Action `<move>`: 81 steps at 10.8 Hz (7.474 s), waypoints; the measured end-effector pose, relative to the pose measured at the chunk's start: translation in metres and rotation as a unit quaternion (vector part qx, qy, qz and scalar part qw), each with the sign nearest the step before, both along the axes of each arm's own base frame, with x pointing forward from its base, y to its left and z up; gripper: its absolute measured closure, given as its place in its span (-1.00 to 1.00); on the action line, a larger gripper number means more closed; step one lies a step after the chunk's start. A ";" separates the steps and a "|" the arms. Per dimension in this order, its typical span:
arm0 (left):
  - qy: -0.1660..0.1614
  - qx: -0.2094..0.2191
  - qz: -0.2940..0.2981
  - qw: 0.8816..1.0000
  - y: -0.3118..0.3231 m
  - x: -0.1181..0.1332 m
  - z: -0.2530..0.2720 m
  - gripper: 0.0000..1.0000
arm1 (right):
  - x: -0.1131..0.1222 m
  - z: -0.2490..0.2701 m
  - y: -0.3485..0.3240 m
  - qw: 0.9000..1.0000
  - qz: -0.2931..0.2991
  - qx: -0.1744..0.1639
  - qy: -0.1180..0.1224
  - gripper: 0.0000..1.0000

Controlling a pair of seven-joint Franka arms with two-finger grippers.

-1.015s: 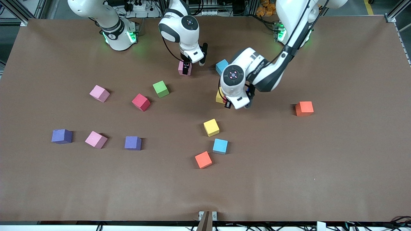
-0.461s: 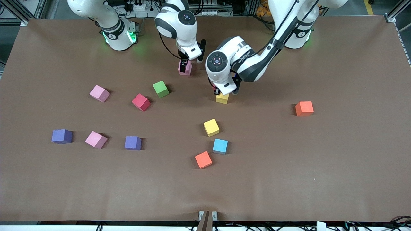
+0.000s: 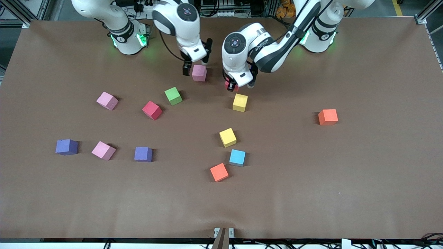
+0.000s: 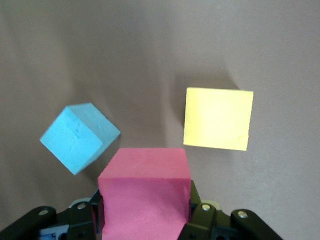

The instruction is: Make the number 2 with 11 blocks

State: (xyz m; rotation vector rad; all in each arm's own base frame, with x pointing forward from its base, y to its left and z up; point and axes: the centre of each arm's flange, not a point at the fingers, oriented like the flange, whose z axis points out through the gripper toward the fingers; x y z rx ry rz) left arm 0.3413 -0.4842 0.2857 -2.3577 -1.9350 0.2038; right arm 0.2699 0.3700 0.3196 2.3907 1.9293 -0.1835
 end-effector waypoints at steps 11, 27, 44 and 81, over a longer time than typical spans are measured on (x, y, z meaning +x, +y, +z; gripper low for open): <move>0.028 0.015 0.040 0.999 -0.062 -0.093 -0.063 -0.22 | 0.176 0.133 -0.187 0.959 -0.263 0.085 -0.066 -1.00; 0.006 0.016 0.048 0.999 -0.099 -0.106 -0.079 -0.22 | 0.253 0.175 -0.200 0.851 -0.520 0.031 -0.068 -1.00; -0.014 0.013 0.026 0.999 -0.106 -0.101 -0.086 -0.76 | 0.252 0.175 -0.199 0.851 -0.520 0.030 -0.068 -1.00; 0.003 0.001 -0.282 0.960 0.039 -0.100 -0.089 -1.00 | 0.137 0.173 -0.176 0.921 -0.380 0.073 -0.041 -1.00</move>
